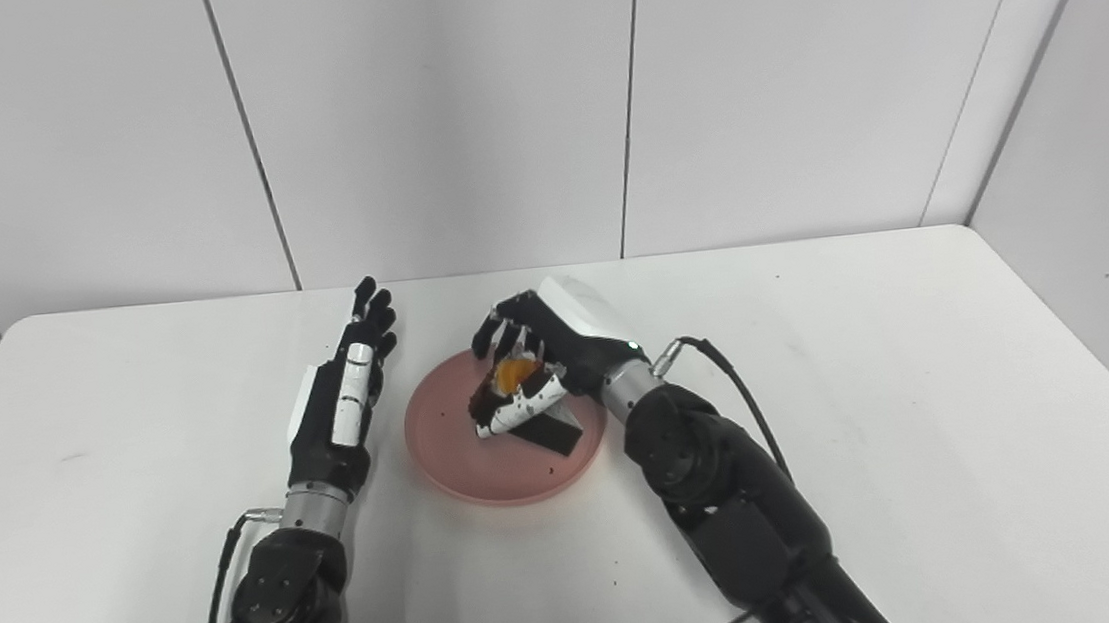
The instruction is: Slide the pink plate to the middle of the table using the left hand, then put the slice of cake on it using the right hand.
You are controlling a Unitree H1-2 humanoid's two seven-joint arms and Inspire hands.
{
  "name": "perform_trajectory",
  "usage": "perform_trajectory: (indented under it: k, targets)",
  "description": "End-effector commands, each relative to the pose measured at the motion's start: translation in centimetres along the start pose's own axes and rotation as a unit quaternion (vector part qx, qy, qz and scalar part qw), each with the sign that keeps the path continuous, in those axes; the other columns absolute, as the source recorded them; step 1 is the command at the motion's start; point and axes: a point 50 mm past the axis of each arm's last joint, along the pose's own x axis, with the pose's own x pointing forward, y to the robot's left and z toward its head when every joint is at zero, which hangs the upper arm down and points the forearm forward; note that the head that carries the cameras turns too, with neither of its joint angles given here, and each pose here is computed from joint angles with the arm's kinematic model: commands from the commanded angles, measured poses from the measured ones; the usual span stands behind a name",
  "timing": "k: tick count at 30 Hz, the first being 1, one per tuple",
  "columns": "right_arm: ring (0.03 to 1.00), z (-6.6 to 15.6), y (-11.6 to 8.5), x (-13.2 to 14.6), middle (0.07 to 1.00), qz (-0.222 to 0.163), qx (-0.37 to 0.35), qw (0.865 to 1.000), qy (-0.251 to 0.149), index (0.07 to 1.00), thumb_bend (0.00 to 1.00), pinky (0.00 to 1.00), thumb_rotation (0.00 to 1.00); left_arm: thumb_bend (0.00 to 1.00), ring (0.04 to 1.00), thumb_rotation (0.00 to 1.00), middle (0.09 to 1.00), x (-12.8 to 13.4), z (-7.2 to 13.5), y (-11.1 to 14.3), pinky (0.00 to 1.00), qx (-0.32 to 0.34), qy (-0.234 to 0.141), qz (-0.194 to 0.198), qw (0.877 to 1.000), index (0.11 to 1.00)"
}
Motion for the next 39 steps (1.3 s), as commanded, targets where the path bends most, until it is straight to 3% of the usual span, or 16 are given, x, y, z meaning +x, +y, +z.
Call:
perform_trajectory:
  k: [1, 7, 12, 13, 14, 15, 18, 21, 29, 32, 39]
  targets:
    - [0.307, 2.7, -2.3, 1.7, 0.393, -0.037, -0.024, 0.997, -0.06, 0.503, 0.52, 0.22, 0.0, 0.64, 1.0, 1.0, 1.0, -6.3, -6.0, -1.4, 1.0, -0.022, 0.107, 0.016, 0.994, 1.0]
    - [0.351, 1.9, -0.9, 2.7, 0.398, -0.021, -0.035, 0.998, -0.053, 0.498, 0.52, 0.25, 0.0, 0.65, 1.0, 1.0, 1.0, -6.6, -6.2, -1.4, 1.0, -0.022, 0.113, 0.016, 0.993, 1.0]
    - [0.503, 1.0, -0.4, 2.6, 0.455, -0.015, -0.037, 0.997, -0.059, 0.52, 0.52, 0.41, 0.0, 0.65, 1.0, 1.0, 1.0, -6.6, -6.2, -1.4, 1.0, -0.02, 0.115, 0.014, 0.993, 1.0]
    - [0.559, 0.8, -0.3, 2.4, 0.519, -0.016, -0.036, 0.997, -0.062, 0.569, 0.54, 0.47, 0.04, 0.65, 1.0, 1.0, 1.0, -6.6, -6.2, -1.3, 1.0, -0.019, 0.116, 0.014, 0.993, 1.0]
    - [0.628, 0.7, -0.2, 2.3, 0.664, -0.018, -0.035, 0.997, -0.065, 0.698, 0.58, 0.52, 0.14, 0.65, 1.0, 1.0, 1.0, -6.6, -6.2, -1.3, 1.0, -0.02, 0.117, 0.014, 0.993, 1.0]
    - [0.628, 0.6, -0.3, 2.1, 0.664, -0.018, -0.03, 0.997, -0.066, 0.698, 0.58, 0.52, 0.14, 0.65, 1.0, 1.0, 1.0, -6.6, -6.2, -1.3, 1.0, -0.019, 0.117, 0.016, 0.993, 1.0]
    - [0.818, 0.5, -0.6, 1.0, 0.852, -0.023, 0.0, 0.997, -0.074, 0.848, 0.65, 0.69, 0.49, 0.64, 1.0, 1.0, 1.0, -6.6, -6.1, -1.3, 1.0, -0.023, 0.113, 0.017, 0.993, 1.0]
    - [0.925, 0.5, -1.2, 0.2, 0.959, -0.027, 0.018, 0.996, -0.081, 0.918, 0.69, 0.76, 0.7, 0.61, 1.0, 1.0, 1.0, -6.5, -6.0, -1.3, 1.0, -0.027, 0.108, 0.018, 0.994, 1.0]
    - [0.973, -0.5, -2.1, -2.1, 1.0, -0.053, 0.128, 0.987, -0.086, 0.954, 0.63, 0.85, 0.77, 0.6, 1.0, 1.0, 1.0, -6.4, -6.1, -1.2, 1.0, -0.026, 0.104, 0.011, 0.994, 1.0]
    - [0.958, -1.3, -2.4, -3.0, 1.0, -0.077, 0.14, 0.983, -0.094, 0.965, 0.61, 0.83, 0.82, 0.62, 1.0, 1.0, 1.0, -6.4, -6.1, -1.1, 1.0, -0.027, 0.104, 0.016, 0.994, 1.0]
    - [0.953, -3.1, -2.1, -5.0, 1.0, -0.152, 0.174, 0.971, -0.061, 1.0, 0.66, 0.89, 0.9, 0.65, 1.0, 1.0, 1.0, -6.4, -6.0, -0.5, 1.0, -0.031, 0.107, 0.014, 0.994, 1.0]
